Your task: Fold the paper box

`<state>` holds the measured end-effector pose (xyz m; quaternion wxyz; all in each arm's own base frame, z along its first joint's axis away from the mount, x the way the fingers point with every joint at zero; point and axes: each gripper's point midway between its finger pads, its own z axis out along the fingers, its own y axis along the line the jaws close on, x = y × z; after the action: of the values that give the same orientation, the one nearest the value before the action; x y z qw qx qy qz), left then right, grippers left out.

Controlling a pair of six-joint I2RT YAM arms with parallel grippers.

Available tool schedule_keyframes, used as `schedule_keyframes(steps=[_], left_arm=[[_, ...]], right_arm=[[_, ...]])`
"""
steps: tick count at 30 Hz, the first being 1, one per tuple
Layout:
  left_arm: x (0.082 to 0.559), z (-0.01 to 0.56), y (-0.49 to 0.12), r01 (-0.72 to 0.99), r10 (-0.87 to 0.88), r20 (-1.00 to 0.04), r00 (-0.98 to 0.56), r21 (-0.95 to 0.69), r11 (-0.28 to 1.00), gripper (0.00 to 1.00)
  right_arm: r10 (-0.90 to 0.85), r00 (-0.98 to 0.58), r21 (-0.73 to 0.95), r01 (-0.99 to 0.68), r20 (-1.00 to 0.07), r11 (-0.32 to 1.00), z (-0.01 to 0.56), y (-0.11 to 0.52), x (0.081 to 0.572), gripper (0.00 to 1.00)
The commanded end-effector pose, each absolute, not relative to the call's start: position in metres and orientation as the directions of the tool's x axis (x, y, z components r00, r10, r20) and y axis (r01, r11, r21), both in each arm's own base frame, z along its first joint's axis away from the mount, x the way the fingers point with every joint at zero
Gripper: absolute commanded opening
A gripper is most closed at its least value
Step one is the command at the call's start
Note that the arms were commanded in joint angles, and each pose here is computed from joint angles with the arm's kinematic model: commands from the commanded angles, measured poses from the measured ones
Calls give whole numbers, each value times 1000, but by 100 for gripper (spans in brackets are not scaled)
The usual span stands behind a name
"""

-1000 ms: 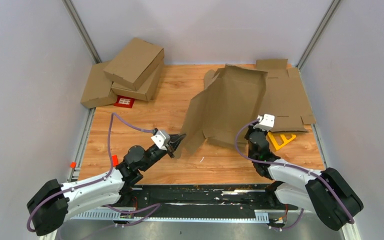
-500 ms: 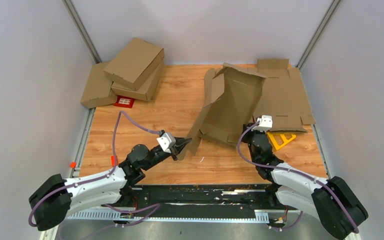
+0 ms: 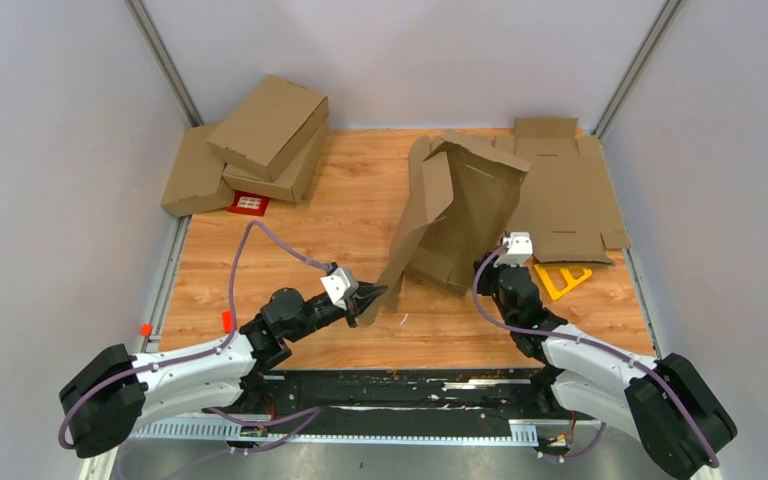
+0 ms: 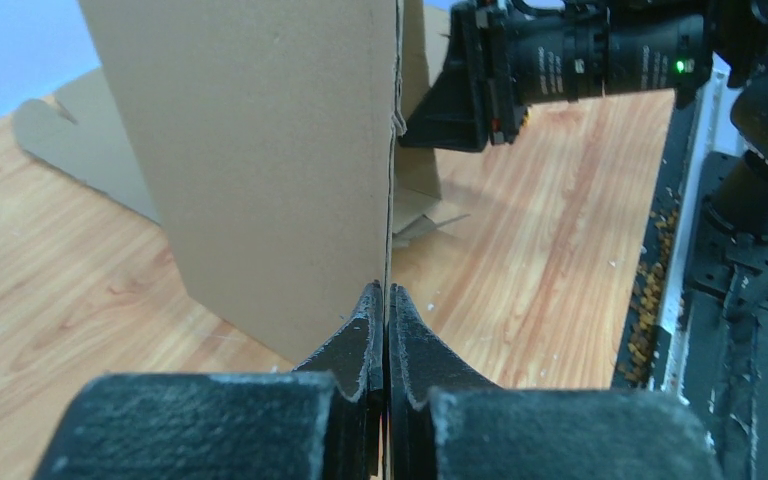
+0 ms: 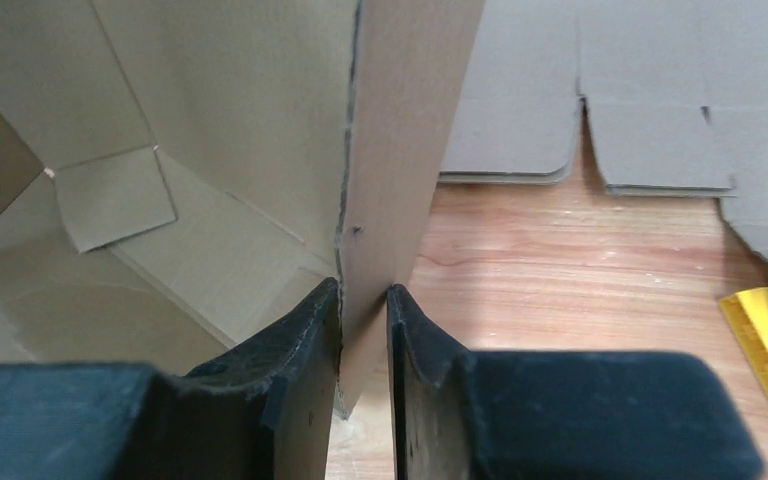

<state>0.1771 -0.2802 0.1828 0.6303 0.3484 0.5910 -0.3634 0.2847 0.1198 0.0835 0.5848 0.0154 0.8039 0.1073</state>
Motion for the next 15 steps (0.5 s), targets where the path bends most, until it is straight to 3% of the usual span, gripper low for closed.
schedule_keyframes(steps=[1,6,12,14,15], left_arm=[[161,161,-292,911,18,-998,-61,-48,409,0],[167,160,-289,893,23,-997,-73,-55,447,0],[176,155,-280,858,35,-996,-85,-55,510,0],[177,155,-281,857,40,-995,-88,-55,512,0],[178,155,-281,856,44,-995,-89,-54,515,0]], right_arm=[[161,-360,250,-215,-919,944,93,150,283,28],[80,-360,183,-262,-930,948,101,152,285,47],[83,-345,191,-291,-935,937,107,155,282,53],[68,-356,196,-337,-932,921,108,163,279,62],[62,-360,201,-364,-931,909,109,167,277,74]])
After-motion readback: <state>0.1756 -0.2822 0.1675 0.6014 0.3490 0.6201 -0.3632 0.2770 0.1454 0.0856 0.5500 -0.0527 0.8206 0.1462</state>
